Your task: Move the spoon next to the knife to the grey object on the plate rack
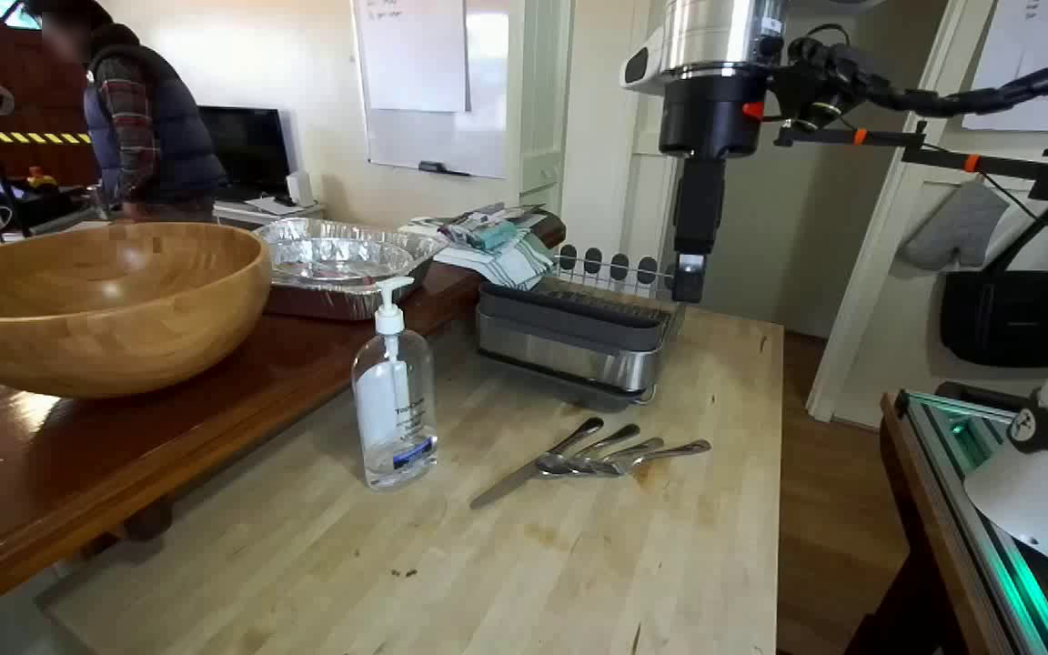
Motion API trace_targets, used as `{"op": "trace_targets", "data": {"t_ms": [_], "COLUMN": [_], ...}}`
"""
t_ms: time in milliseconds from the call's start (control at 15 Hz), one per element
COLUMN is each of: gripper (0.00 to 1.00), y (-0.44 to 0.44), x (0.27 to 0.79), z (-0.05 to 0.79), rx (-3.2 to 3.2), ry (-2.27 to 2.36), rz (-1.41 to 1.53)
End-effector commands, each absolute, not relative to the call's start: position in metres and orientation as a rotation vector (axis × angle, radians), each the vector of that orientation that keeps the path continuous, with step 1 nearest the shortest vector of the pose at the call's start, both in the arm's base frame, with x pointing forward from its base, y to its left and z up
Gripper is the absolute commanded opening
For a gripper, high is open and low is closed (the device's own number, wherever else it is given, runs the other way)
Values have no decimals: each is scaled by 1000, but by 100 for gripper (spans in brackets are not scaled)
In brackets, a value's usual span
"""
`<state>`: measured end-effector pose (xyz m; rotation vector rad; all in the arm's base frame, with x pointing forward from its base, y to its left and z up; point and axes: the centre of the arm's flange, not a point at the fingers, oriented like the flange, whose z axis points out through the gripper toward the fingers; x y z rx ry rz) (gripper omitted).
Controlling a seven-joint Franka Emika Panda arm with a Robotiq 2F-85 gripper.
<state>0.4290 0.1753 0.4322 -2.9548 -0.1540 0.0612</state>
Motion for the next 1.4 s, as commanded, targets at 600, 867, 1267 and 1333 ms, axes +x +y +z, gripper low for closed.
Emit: {"op": "trace_targets", "data": {"t_ms": [600,867,1267,1333], "gripper": [100,100,100,100], "y": [150,129,124,117], "x": [443,451,458,456], "z": [412,383,336,353], "rx": [-3048,-3056,-3038,-3030], "ry": [121,360,759,667], "rz": [-132,-226,-203,-221]}}
